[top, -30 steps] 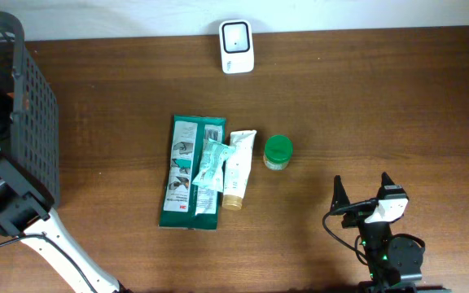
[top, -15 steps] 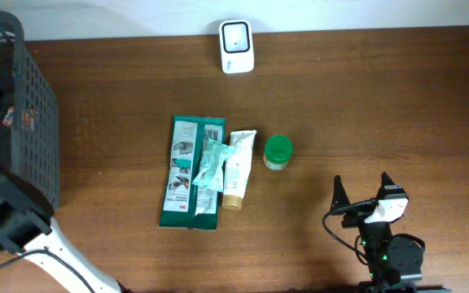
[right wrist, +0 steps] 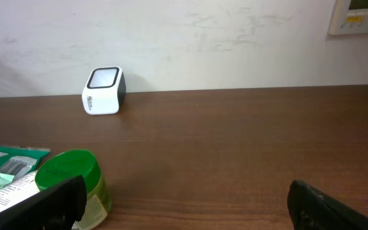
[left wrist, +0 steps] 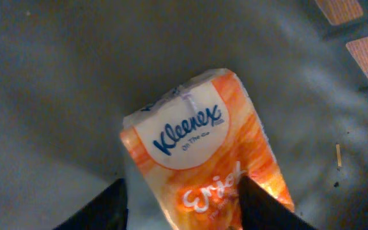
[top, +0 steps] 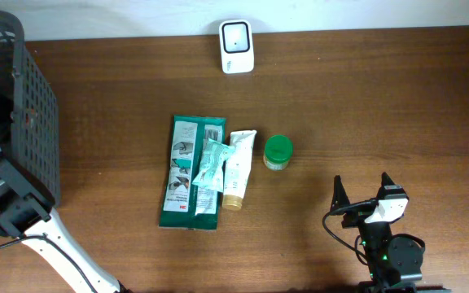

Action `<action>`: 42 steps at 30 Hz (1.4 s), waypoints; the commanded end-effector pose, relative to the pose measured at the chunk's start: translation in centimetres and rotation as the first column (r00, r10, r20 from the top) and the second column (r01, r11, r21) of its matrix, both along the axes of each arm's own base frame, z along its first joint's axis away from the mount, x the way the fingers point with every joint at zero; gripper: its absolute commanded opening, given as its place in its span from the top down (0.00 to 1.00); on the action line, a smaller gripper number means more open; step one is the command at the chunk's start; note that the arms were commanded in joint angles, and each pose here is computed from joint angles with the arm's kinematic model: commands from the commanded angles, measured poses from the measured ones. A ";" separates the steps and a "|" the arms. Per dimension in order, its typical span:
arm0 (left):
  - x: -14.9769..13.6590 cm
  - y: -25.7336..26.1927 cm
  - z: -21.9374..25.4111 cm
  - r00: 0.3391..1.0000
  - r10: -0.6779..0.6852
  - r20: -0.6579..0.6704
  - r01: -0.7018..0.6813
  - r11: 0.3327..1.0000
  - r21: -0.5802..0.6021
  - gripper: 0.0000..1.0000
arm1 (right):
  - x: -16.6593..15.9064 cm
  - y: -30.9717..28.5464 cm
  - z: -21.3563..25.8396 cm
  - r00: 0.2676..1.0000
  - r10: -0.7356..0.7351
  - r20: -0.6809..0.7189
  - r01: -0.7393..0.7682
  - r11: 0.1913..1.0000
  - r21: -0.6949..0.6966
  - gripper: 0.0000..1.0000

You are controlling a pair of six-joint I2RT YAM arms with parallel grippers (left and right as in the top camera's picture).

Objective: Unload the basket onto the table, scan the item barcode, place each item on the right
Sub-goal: 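Grasp the orange Kleenex tissue pack in the basket with the left gripper, then place the Kleenex pack beside the green jar with the left gripper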

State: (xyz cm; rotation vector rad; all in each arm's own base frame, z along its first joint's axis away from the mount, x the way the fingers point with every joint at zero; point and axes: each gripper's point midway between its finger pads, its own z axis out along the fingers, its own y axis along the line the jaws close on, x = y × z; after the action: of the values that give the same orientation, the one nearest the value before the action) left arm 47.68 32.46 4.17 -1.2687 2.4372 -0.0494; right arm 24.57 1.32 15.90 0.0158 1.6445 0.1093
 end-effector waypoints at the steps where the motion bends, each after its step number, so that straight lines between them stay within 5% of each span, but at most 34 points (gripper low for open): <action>1: -0.3 -0.2 -2.9 0.999 -0.008 -0.044 0.008 1.000 -0.019 0.53 | 0.0 0.0 -0.3 1.000 0.000 -0.004 0.000 1.000 0.004 0.02; 2: -0.6 -0.5 -5.0 0.997 -0.010 -0.076 0.007 0.999 -0.042 0.71 | 0.0 0.0 -0.3 1.000 0.000 -0.004 0.000 1.000 0.004 0.02; 3: -0.9 -0.6 -5.9 0.996 -0.011 -0.092 0.007 0.999 -0.053 1.00 | 0.0 0.0 -0.3 1.000 0.000 -0.004 0.000 1.000 0.004 0.02; 6: -0.7 -0.5 -2.8 0.998 -0.010 -0.065 0.008 0.999 -0.034 1.00 | 0.0 0.0 -0.3 1.000 0.000 -0.004 0.000 1.000 0.004 0.02; 10: -0.6 -0.5 15.6 0.981 -0.023 0.195 -0.008 0.988 0.155 1.00 | 0.0 0.0 -0.3 1.000 0.000 -0.004 0.000 1.000 0.004 0.02; 11: -2.2 -1.7 24.0 0.948 -0.047 0.313 -0.032 0.970 0.241 1.00 | 0.0 0.0 -0.3 1.000 0.000 -0.004 0.000 1.000 0.004 0.02; 13: -5.4 -5.5 33.5 0.898 -0.155 0.411 -0.006 0.931 0.365 1.00 | 0.0 0.0 -0.3 1.000 0.000 -0.004 0.000 1.000 0.004 0.02; 16: -8.1 -13.5 37.0 0.873 -0.312 0.375 0.150 0.903 0.402 1.00 | 0.0 0.0 -0.3 1.000 0.000 -0.004 0.000 1.000 0.004 0.02; 18: -5.6 -23.3 34.6 0.770 -0.526 0.363 0.439 0.848 0.298 1.00 | 0.0 0.0 -0.3 1.000 0.000 -0.004 0.000 1.000 0.004 0.02; 21: -4.8 -35.1 27.0 0.594 -0.780 0.197 0.757 0.625 0.190 1.00 | 0.0 0.0 -0.3 1.000 0.000 -0.004 0.000 1.000 0.004 0.01; 26: -9.1 -50.2 13.9 0.297 -0.946 0.129 0.955 0.297 -0.019 1.00 | 0.0 0.0 -0.3 1.000 0.000 -0.004 0.000 1.000 0.004 0.02; 32: -13.3 -58.0 4.7 0.260 -0.950 0.173 0.965 0.250 -0.078 1.00 | 0.0 0.0 -0.3 1.000 0.000 -0.004 0.000 1.000 0.004 0.02; 36: -12.9 -61.4 1.0 0.332 -0.922 0.199 0.941 0.309 -0.141 1.00 | 0.0 0.0 -0.3 1.000 0.000 -0.004 0.000 1.000 0.004 0.02; 40: -14.1 -64.7 -0.3 0.266 -0.938 0.221 0.962 0.243 -0.127 1.00 | 0.0 0.0 -0.3 1.000 0.000 -0.004 0.000 1.000 0.004 0.02; 41: -14.1 -64.9 -0.2 0.261 -0.938 0.227 0.963 0.238 -0.123 0.99 | 0.0 0.0 -0.3 1.000 0.000 -0.004 0.000 1.000 0.004 0.02; 42: -14.2 -64.8 -0.3 0.263 -0.939 0.221 0.962 0.240 -0.127 0.88 | 0.0 0.0 -0.3 1.000 0.000 -0.004 0.000 1.000 0.004 0.02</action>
State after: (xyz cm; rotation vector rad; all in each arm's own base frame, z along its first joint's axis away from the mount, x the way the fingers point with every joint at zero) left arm 33.92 -32.32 4.41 0.4389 2.7226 -0.7376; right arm 24.57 1.32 15.90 0.0158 1.6445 0.1093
